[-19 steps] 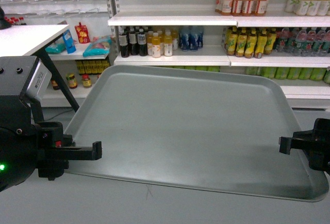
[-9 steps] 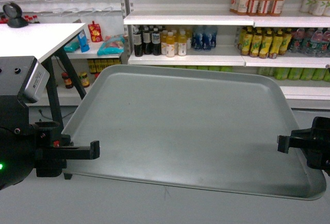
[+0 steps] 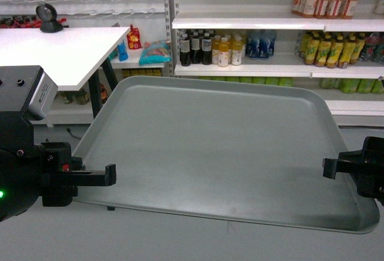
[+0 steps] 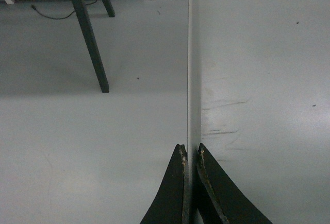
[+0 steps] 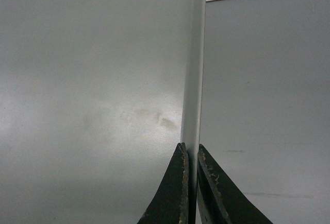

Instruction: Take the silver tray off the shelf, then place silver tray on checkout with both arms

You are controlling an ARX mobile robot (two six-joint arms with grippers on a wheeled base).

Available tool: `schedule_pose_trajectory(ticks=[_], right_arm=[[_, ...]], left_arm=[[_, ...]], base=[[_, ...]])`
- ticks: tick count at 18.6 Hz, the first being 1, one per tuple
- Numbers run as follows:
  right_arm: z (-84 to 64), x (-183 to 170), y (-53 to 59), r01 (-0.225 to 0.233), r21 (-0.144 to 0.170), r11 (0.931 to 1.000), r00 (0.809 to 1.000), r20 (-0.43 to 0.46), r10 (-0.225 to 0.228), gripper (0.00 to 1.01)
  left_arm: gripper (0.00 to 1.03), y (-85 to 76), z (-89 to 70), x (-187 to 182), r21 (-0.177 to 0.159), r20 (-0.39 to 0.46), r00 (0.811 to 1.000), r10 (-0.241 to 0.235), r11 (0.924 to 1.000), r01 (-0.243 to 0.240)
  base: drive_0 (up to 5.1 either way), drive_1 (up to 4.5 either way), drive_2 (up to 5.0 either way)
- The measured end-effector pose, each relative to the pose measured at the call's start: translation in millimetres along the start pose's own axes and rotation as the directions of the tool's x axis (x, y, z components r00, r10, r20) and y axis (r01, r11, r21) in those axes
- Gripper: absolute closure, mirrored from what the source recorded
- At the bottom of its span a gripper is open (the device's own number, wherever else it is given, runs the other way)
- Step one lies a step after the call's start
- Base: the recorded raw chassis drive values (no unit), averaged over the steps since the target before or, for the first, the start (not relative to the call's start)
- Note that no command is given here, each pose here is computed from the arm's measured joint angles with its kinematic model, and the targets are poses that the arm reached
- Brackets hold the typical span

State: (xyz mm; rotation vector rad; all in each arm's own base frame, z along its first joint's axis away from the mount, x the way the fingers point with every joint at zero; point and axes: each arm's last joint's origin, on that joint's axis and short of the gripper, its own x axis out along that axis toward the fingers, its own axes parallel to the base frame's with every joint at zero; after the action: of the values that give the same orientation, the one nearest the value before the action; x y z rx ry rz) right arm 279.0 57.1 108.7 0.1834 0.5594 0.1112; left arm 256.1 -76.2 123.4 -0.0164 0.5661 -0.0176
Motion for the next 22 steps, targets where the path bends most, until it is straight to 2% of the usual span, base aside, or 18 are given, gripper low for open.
schedule_pose_trajectory(ticks=[22], right_arm=[[-0.1,0.0,0.1,0.000,0.000,1.0000,1.000,-0.001,0.000,0.98]], left_arm=[[1.00,0.4,-0.3,0.0,0.001,-0.003,1.000,0.001,1.0000,-0.001]], base=[[-5.0,2.48,2.5]])
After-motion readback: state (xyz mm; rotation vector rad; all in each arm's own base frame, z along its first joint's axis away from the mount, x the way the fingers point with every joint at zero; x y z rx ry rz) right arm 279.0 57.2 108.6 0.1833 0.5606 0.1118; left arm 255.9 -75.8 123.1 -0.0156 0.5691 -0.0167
